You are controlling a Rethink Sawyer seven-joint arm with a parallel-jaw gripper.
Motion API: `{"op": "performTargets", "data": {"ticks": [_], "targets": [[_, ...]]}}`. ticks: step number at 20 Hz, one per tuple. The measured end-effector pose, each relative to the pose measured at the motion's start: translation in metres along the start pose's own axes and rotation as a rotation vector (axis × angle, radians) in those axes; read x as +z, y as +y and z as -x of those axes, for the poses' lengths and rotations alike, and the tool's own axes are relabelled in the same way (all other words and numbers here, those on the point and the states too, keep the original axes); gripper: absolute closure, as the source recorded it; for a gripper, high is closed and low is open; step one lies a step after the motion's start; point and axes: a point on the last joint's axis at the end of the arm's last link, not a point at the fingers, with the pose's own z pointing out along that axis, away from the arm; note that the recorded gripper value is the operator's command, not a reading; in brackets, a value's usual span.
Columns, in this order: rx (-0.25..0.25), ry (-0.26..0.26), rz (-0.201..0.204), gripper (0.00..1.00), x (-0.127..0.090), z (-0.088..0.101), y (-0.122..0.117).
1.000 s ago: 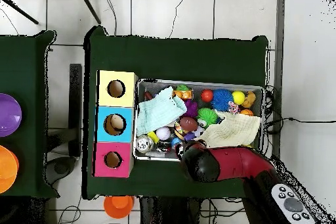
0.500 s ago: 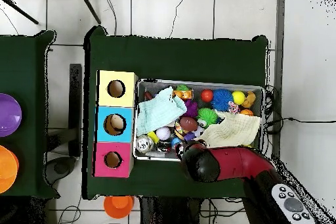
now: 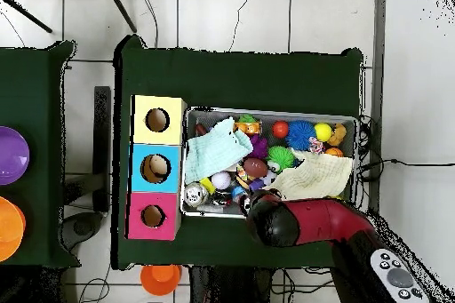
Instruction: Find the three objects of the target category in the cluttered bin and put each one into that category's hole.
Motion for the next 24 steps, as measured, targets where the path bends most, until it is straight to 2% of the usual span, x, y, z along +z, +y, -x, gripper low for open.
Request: {"op": "performTargets", "data": {"ticks": [5, 10, 12, 19, 24], "targets": [[0.002, -0.025, 0.006, 0.0, -0.002, 0.001, -0.01], [0.005, -0.087, 0.006, 0.0, -0.004, 0.007, -0.022], [0.004, -0.131, 0.002, 0.0, -0.005, 0.013, -0.026], [-0.011, -0.23, -0.004, 0.0, -0.009, 0.031, -0.022], [-0.02, -0.281, -0.008, 0.0, -0.011, 0.041, -0.018]]}}
